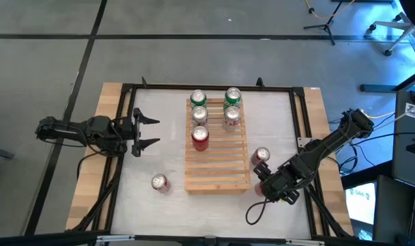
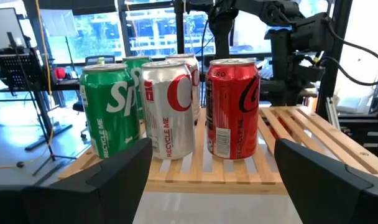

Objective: Place canned beverage on shelf
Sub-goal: Put the red and black soda can on the shelf aligned with the red and black soda can

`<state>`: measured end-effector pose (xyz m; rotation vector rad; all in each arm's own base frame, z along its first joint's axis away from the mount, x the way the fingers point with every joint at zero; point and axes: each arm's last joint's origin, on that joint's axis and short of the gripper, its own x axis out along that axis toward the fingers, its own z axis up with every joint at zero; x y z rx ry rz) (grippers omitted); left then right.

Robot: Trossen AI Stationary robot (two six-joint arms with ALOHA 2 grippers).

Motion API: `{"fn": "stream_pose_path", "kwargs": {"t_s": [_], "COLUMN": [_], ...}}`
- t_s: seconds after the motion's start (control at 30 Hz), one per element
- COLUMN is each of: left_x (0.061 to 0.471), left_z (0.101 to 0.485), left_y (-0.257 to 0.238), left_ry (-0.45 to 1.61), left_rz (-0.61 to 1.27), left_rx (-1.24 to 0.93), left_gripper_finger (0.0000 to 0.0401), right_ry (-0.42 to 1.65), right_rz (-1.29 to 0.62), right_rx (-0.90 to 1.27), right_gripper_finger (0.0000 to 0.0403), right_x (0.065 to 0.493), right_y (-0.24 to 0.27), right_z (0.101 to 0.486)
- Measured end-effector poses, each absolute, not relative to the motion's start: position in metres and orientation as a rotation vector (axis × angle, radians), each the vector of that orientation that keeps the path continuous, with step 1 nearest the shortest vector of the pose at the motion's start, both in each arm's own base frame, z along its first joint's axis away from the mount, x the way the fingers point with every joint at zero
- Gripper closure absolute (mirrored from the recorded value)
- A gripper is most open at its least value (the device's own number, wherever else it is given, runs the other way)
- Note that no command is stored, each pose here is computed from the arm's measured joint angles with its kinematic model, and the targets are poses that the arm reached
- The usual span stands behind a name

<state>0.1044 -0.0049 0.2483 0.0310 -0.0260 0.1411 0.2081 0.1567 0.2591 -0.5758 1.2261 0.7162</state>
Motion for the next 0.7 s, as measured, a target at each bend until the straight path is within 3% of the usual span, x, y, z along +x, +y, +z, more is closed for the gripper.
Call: {"fn": "stream_pose_path", "kwargs": {"t_s": [0.7], "left_x": [0.1032], "left_z": [0.2483], "left_y": [-0.0043], "left_ry": [-0.028], "left_rz": [0.158], "left_rx": [0.020], "left_gripper_finger": [0.0071], "right_ry": [1.220], "right_rz": [0.712], "right_rx": [-0.568], "right_gripper_finger": [0.0136], "right_x": [0.2088], "right_y": [0.1571], "right_z": [0.2591]}}
